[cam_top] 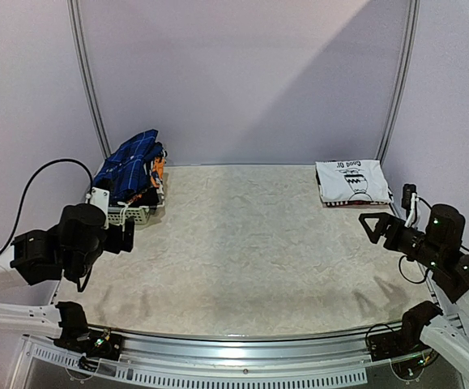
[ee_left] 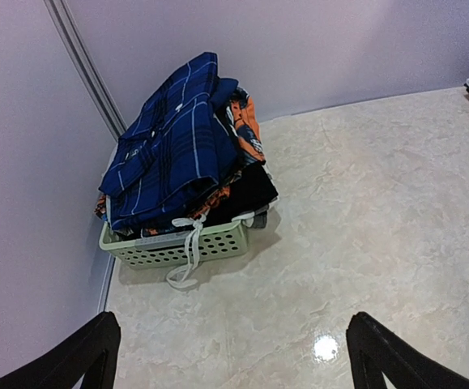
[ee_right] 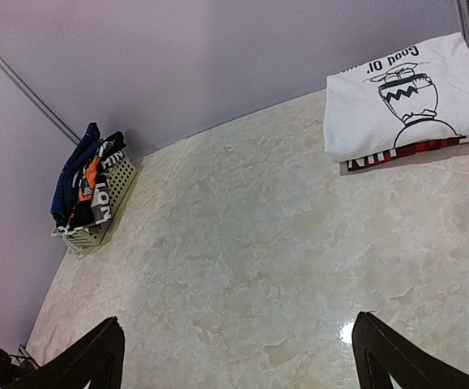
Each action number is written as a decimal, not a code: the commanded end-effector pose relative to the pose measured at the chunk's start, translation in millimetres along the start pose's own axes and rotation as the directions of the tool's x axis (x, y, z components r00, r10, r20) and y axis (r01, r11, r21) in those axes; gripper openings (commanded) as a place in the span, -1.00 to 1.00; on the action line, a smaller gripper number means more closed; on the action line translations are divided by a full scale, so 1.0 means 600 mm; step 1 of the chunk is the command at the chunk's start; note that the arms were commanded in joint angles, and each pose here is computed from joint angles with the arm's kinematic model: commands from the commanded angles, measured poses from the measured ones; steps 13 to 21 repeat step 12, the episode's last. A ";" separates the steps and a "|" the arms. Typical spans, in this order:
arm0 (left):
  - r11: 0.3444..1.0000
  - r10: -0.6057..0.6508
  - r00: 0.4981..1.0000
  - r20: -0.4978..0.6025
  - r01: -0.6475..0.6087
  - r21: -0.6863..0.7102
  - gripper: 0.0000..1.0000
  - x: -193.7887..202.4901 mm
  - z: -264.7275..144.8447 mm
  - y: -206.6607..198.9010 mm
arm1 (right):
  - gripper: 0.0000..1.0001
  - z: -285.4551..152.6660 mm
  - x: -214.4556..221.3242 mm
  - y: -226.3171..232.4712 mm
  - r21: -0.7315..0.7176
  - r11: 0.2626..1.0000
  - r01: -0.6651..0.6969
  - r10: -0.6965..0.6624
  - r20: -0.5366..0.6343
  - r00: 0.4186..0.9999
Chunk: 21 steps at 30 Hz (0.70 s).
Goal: Fold and stack the mixed laundry pile
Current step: Reset both arms
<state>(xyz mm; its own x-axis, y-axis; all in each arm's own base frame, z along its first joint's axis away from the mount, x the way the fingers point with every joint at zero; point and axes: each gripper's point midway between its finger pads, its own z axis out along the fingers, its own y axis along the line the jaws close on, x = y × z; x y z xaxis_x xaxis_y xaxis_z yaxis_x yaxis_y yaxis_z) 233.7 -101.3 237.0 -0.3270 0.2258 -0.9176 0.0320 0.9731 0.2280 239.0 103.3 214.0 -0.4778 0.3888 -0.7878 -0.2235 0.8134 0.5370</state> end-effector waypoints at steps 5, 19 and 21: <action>1.000 -0.008 1.000 -0.013 0.008 0.009 0.99 0.007 0.006 -0.003 | 0.98 -0.001 -0.009 0.012 -0.039 0.999 0.010 -0.009 0.031 0.999; 1.000 -0.015 1.000 -0.010 0.015 0.006 0.99 0.009 0.005 0.001 | 0.98 0.003 -0.006 0.012 -0.043 0.999 0.018 -0.017 0.026 1.000; 1.000 -0.015 1.000 -0.010 0.015 0.006 0.99 0.009 0.005 0.001 | 0.98 0.003 -0.006 0.012 -0.043 0.999 0.018 -0.017 0.026 1.000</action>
